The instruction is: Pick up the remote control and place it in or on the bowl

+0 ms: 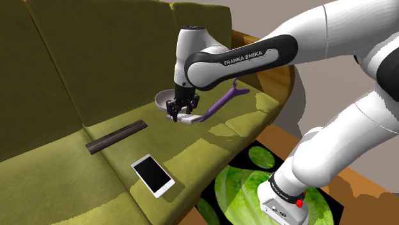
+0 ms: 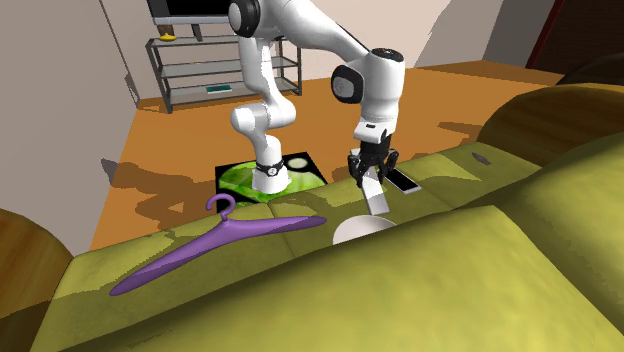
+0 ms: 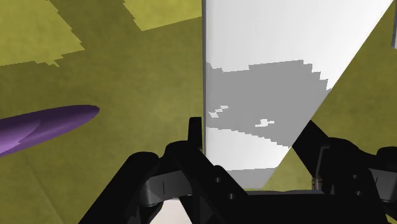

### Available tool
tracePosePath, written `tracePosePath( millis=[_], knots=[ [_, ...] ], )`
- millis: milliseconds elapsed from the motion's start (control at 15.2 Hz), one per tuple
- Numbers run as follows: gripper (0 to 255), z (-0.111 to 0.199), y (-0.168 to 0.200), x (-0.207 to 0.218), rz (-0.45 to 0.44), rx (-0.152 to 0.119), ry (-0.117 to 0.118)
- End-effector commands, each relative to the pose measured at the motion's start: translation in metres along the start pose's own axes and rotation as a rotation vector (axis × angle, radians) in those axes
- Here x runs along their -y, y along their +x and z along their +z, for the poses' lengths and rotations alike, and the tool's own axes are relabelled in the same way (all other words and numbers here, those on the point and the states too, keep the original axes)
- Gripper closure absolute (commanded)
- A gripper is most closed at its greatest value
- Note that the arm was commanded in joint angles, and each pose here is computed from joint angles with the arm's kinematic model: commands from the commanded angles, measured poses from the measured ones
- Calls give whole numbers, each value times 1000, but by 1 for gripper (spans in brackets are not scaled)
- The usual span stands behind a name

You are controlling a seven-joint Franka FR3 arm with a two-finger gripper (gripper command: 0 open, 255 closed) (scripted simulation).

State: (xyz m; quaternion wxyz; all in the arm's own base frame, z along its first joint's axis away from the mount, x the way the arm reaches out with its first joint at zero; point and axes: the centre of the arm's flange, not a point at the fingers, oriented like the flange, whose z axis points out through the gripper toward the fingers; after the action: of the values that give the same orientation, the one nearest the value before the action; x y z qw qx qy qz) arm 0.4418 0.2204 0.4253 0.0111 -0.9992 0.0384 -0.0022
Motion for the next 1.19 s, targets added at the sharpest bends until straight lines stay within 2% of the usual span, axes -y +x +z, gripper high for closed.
tracePosePath(
  millis=[0, 330, 1122],
  knots=[
    [255, -12, 0, 0, 1, 0, 0],
    [255, -34, 0, 1, 1, 0, 0],
    [255, -36, 148, -56, 1, 0, 0]
  ],
)
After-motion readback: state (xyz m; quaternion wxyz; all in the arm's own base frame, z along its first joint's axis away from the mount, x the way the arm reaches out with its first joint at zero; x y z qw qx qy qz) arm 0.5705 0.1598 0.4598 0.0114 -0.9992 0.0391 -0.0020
